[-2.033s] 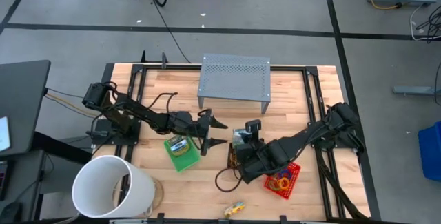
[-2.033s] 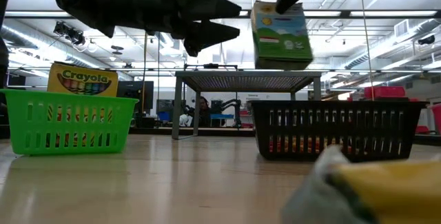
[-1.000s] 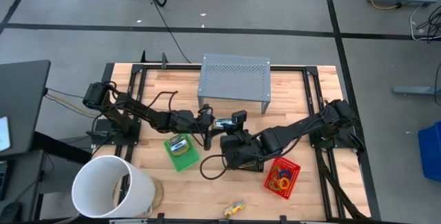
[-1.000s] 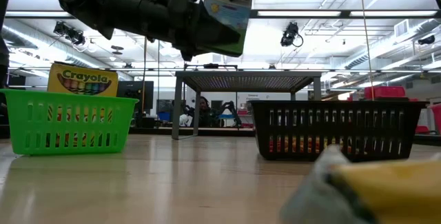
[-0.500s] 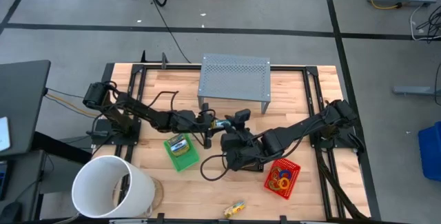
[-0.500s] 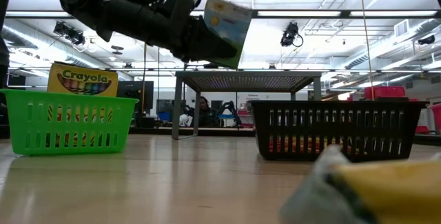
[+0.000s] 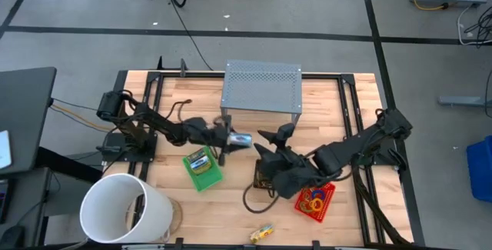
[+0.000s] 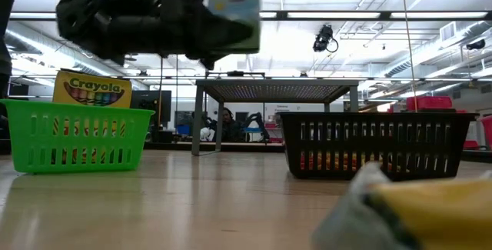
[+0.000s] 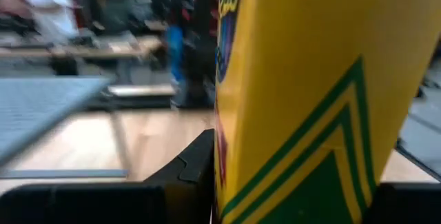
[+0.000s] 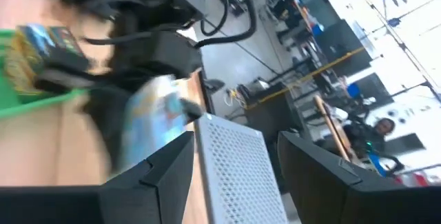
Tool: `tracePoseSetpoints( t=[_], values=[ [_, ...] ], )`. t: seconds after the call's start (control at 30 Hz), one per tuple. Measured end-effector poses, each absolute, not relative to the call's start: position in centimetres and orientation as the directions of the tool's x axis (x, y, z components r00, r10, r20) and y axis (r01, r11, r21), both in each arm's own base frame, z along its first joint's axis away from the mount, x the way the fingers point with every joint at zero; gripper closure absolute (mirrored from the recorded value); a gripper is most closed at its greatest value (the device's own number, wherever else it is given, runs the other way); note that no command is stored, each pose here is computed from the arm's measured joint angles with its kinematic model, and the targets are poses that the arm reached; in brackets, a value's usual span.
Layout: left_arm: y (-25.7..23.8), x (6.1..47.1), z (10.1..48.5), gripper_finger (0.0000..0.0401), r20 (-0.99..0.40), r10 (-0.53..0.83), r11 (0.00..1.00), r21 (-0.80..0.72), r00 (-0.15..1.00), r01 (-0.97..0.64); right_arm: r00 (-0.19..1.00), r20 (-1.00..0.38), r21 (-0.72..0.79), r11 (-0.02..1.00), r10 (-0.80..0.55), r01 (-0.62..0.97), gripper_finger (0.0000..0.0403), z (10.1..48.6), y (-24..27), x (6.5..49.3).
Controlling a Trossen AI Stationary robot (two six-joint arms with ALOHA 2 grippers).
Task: Pick & Place Office Desk Supplies
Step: Put the yellow crayon box into the green bin
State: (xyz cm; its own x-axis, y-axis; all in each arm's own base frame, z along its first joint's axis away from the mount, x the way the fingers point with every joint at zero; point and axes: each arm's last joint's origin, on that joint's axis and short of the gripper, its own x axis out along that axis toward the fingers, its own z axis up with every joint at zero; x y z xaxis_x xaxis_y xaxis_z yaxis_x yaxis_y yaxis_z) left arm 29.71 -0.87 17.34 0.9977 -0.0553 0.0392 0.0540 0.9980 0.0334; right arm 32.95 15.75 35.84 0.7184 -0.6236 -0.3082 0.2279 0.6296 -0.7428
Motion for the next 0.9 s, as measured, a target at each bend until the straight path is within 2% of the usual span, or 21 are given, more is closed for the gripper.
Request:
tracePoseSetpoints(
  t=[0.17,0.33,0.43,0.57,0.63,0.77,0.9],
  values=[
    [-0.5,26.7,16.4,0.0286,0.147,-0.023,1.000,-0.018,0.989,0.025,0.740,-0.311,-0.737,0.643,-0.596,0.208,0.0184,35.9,16.8,32.4],
    [-2.0,25.1,15.2,0.0286,0.113,-0.016,0.999,-0.031,0.993,0.020,0.747,-0.323,-0.713,0.669,-0.582,0.213,0.0184,35.8,17.0,32.3],
    [-2.8,24.9,15.0,0.0286,0.104,0.005,1.000,-0.022,0.995,-0.003,0.762,-0.371,-0.668,0.723,-0.531,0.178,0.0184,35.6,17.1,32.3],
    [-3.4,24.8,15.0,0.0286,0.106,0.017,1.000,0.012,0.994,-0.019,0.796,-0.542,-0.487,0.873,-0.269,-0.036,0.0184,34.1,17.1,33.1],
    [-3.3,24.8,15.0,0.0286,0.106,0.038,0.999,0.014,0.994,-0.040,0.796,-0.592,-0.389,0.910,-0.126,-0.146,0.0189,32.7,17.3,33.6],
    [-3.4,24.7,15.0,0.0286,0.105,0.075,0.997,0.007,0.992,-0.076,0.786,-0.613,-0.234,0.930,0.084,-0.283,0.0209,29.1,17.1,34.5],
    [-4.2,24.6,15.0,0.0286,0.105,0.033,0.999,0.006,0.994,-0.034,0.747,-0.641,-0.154,0.923,0.177,-0.351,0.0232,25.5,16.0,34.5]
  ],
)
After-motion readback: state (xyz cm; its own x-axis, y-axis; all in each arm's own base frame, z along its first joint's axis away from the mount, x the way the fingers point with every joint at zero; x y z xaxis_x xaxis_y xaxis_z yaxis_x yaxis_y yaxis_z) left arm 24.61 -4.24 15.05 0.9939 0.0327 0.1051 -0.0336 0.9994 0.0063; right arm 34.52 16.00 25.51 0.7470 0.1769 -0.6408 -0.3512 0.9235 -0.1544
